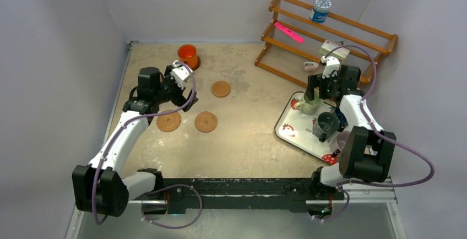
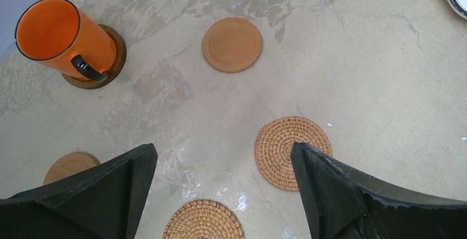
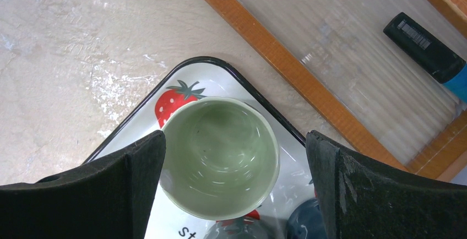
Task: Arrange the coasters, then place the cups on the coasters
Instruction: Pick up the cup from the tray.
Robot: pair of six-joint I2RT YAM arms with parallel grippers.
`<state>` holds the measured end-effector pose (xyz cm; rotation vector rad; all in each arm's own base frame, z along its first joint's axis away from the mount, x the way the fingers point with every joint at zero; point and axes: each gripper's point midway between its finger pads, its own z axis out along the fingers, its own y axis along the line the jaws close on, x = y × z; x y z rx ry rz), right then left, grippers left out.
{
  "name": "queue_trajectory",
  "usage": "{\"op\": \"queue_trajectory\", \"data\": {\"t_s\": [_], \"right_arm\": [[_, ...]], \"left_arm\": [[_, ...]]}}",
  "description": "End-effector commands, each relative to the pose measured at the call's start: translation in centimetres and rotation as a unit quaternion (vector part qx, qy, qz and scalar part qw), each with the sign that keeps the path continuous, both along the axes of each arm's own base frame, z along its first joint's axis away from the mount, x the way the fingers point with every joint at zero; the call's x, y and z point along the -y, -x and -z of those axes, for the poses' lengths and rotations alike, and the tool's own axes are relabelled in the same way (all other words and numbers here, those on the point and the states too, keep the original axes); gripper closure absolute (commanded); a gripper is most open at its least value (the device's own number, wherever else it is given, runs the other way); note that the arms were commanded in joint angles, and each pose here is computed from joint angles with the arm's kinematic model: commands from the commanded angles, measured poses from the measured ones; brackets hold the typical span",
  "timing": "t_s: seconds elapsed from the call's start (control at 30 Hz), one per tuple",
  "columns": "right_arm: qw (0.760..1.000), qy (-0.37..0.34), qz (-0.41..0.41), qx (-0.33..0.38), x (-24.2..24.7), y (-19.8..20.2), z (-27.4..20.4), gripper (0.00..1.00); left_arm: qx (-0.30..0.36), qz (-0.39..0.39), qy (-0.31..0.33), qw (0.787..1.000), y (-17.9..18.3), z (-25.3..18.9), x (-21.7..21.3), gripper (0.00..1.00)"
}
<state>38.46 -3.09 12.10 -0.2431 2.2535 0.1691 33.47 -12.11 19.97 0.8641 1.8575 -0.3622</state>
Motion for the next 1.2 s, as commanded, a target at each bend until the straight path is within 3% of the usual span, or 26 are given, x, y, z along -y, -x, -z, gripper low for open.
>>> {"op": "queue_trajectory", "data": {"t_s": [0.0,1.17], "right_arm": [[1.000,0.001,-0.022,0.019,-0.4,-0.8,-1.7,0.01],[0.999,0.001,-0.049,-0.023,-0.8,0.4,0.7,0.01]], "left_arm": [[0.003,0.016,0.002,1.000,0.1,-0.1,0.6,0.00],[0.001,0.018,-0.003,1.000,0.0,0.2,0.8,0.00]]}}
